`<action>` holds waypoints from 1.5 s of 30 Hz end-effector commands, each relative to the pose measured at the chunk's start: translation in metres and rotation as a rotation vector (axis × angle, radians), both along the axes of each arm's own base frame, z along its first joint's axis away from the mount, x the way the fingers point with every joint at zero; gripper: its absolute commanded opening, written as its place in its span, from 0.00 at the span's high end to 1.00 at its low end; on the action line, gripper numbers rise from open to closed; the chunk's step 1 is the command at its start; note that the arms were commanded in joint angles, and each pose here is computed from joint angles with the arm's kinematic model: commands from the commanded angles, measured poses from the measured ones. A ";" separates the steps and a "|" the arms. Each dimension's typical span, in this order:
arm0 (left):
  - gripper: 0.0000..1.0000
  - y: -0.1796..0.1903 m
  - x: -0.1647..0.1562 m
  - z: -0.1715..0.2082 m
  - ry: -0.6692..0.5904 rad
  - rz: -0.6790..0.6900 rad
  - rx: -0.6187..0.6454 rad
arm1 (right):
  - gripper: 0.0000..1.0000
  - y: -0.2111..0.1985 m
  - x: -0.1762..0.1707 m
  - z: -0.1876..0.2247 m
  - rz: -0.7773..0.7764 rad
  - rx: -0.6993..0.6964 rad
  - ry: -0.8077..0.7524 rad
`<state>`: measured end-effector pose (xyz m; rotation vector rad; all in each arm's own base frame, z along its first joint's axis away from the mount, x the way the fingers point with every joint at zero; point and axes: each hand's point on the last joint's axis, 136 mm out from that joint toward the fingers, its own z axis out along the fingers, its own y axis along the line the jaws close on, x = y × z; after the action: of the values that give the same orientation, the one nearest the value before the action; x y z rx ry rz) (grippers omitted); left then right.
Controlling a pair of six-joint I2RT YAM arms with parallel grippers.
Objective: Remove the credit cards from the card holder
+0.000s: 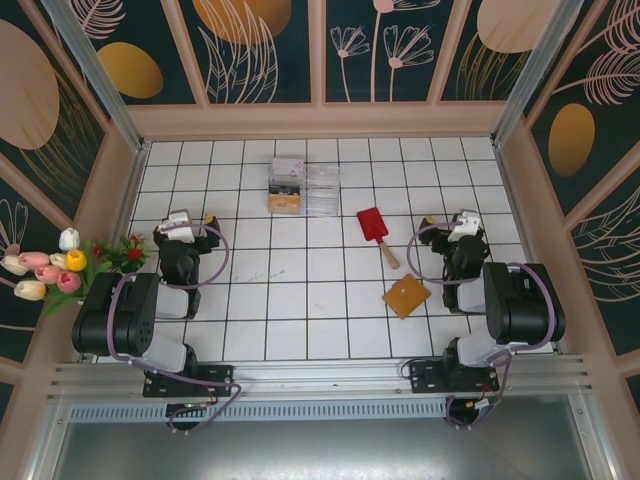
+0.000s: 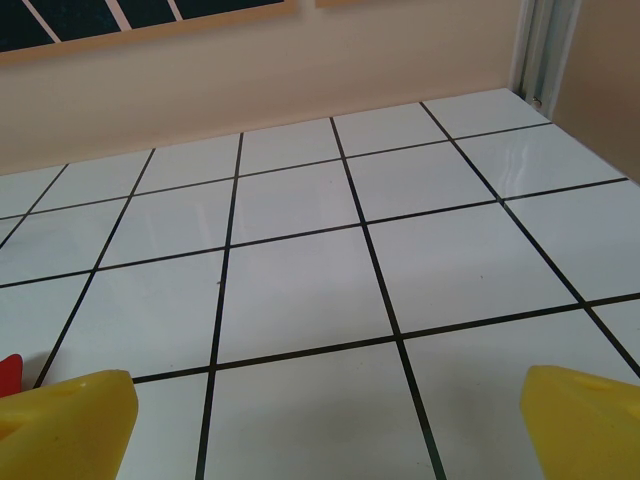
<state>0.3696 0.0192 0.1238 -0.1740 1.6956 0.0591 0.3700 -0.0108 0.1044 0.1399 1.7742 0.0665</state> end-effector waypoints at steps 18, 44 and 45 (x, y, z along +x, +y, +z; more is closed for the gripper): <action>0.01 -0.013 0.008 0.081 -0.012 -0.047 -0.226 | 0.01 -0.034 -0.004 0.044 -0.274 0.157 0.102; 0.02 -0.035 0.000 0.092 0.225 -0.100 -0.431 | 0.01 0.093 -0.141 -0.016 -0.283 0.372 0.935; 0.01 -0.034 0.001 0.091 0.227 -0.096 -0.431 | 0.01 0.093 -0.146 -0.016 -0.294 0.357 0.942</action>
<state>0.3660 -0.0144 0.2053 -0.4442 1.9277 -0.3739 0.2443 0.0925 0.0885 0.6914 2.6134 0.2526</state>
